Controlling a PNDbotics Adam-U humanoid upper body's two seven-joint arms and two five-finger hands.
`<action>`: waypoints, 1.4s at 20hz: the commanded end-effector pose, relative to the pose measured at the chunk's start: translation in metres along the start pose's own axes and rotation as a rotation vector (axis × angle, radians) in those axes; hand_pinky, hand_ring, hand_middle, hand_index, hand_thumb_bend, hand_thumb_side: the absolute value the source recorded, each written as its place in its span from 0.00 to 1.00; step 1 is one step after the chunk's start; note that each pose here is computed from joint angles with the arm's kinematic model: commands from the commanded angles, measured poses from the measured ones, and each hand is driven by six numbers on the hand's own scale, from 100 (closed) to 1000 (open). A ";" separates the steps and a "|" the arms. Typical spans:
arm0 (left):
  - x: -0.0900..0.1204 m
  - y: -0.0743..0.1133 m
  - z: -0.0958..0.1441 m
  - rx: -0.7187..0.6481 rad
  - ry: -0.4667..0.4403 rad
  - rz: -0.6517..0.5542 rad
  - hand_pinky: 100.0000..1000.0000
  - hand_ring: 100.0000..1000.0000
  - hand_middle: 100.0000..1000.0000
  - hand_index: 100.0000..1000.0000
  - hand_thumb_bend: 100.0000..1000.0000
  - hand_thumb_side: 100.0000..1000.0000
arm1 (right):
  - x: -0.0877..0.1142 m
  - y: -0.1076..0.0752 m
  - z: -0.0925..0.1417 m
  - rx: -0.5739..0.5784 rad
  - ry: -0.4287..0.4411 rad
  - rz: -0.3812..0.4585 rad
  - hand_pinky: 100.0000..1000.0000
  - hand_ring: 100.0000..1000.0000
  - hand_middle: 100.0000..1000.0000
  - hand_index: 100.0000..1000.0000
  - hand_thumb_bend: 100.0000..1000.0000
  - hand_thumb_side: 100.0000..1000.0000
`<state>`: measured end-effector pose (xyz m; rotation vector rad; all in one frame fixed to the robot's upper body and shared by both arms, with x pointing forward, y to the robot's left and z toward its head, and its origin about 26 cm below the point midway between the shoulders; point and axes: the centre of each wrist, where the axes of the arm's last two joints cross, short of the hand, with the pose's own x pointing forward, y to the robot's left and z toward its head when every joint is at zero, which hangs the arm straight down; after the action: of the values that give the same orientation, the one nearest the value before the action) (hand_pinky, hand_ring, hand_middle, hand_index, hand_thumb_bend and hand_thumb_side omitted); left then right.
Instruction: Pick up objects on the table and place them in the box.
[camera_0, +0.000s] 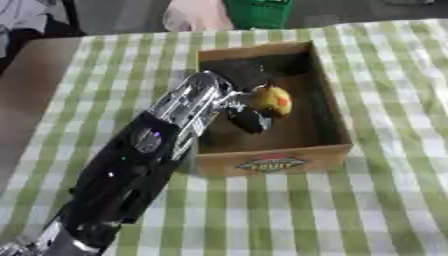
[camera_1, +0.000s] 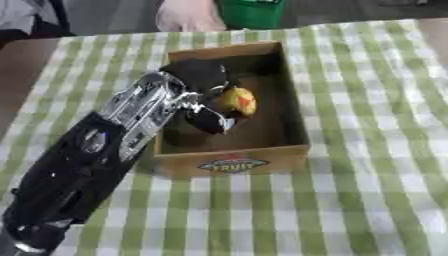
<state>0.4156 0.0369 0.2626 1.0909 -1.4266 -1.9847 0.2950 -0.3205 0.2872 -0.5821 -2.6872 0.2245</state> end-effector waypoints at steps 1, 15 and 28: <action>-0.005 0.010 0.003 0.010 0.027 -0.034 0.56 0.79 0.75 0.92 0.14 0.62 | 0.007 -0.005 -0.008 0.007 -0.035 0.022 0.60 0.70 0.73 0.79 0.00 0.67; -0.026 0.042 0.038 0.341 0.166 0.069 0.53 0.76 0.73 0.87 0.22 0.89 | 0.006 -0.008 -0.007 -0.008 -0.036 0.027 0.60 0.70 0.73 0.79 0.00 0.67; -0.078 0.049 0.154 1.286 0.199 0.772 0.42 0.58 0.58 0.83 0.00 0.78 | 0.004 -0.014 -0.002 -0.037 -0.026 0.052 0.60 0.70 0.73 0.79 0.00 0.67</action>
<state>0.3429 0.1531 0.3422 0.8613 -2.4384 -0.4041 0.2925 -0.3283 0.2824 -0.6237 -2.6778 0.1709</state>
